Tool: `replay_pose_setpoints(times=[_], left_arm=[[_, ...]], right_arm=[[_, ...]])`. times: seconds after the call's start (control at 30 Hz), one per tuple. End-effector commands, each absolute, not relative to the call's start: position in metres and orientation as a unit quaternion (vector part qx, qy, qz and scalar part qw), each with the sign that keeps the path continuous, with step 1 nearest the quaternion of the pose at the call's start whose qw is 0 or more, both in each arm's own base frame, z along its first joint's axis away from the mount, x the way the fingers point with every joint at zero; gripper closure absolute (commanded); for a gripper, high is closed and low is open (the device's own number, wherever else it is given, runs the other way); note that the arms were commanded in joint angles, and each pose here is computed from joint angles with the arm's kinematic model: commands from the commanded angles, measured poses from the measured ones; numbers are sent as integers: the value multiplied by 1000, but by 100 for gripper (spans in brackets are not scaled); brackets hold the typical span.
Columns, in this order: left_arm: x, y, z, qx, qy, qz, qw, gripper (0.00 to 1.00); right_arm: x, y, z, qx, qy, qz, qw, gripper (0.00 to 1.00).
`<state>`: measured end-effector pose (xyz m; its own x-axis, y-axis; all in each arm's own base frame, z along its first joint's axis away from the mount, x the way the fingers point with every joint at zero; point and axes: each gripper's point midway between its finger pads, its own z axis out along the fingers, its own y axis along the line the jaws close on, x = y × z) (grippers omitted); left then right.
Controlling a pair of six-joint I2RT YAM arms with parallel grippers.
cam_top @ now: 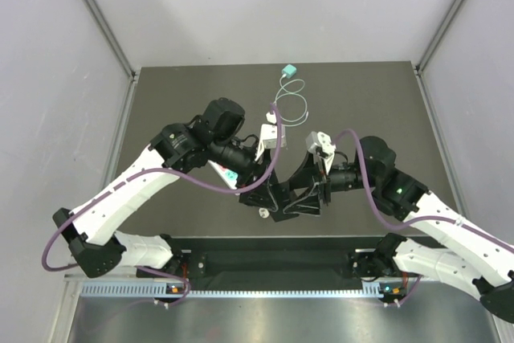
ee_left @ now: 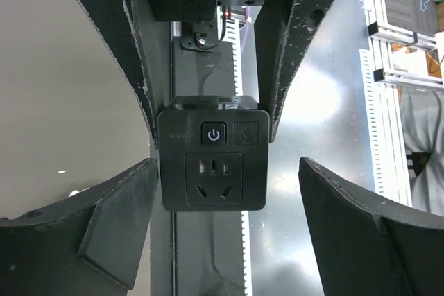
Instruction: Insert the plug
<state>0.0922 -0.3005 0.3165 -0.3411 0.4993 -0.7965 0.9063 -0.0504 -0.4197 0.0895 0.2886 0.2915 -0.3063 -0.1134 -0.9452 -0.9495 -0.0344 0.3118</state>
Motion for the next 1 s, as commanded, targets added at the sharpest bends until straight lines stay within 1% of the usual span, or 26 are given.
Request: replay_pose_setpoints(times=[0.0, 0.37, 0.4, 0.43, 0.47, 0.5, 0.53, 0.57, 0.6, 0.63, 0.7, 0.8, 0.83, 0.87, 0.9, 0.93, 0.97], left_arm=[[93, -309, 318, 541, 642, -500, 211, 15], [86, -308, 310, 550, 640, -501, 192, 28], [86, -308, 310, 551, 638, -502, 192, 34], [86, -308, 308, 550, 639, -503, 189, 37], [84, -308, 308, 551, 637, -507, 185, 44], [84, -308, 307, 551, 637, -508, 182, 53], [83, -308, 305, 551, 639, -507, 175, 81], [83, -307, 303, 551, 642, -504, 172, 90], [84, -307, 302, 553, 642, -502, 175, 97], [85, -307, 303, 555, 639, -501, 180, 100], [86, -308, 304, 556, 636, -501, 188, 100], [92, -309, 310, 558, 631, -494, 217, 100], [92, -308, 312, 559, 628, -492, 225, 100], [94, -308, 313, 559, 627, -490, 233, 100], [97, -307, 310, 557, 633, -481, 239, 100], [98, -306, 312, 556, 633, -478, 247, 100], [99, -306, 311, 555, 635, -475, 251, 100]], right_arm=[[91, 290, 338, -463, 529, 570, 425, 100], [92, 292, 343, -464, 528, 572, 424, 100], [92, 293, 343, -464, 528, 572, 423, 100], [93, 293, 342, -463, 529, 572, 422, 100], [94, 293, 341, -462, 531, 571, 422, 100], [94, 293, 341, -462, 532, 571, 422, 100], [95, 294, 340, -461, 534, 571, 420, 100], [94, 294, 340, -461, 534, 571, 420, 100], [95, 294, 340, -459, 535, 570, 421, 100], [96, 294, 341, -457, 536, 570, 422, 100], [99, 295, 341, -454, 539, 568, 425, 99], [105, 293, 344, -441, 547, 560, 439, 74], [107, 292, 344, -438, 548, 558, 444, 62], [108, 292, 341, -433, 553, 557, 443, 57], [110, 290, 348, -430, 544, 556, 459, 53], [110, 289, 349, -426, 545, 556, 461, 46], [110, 288, 346, -423, 548, 555, 461, 43]])
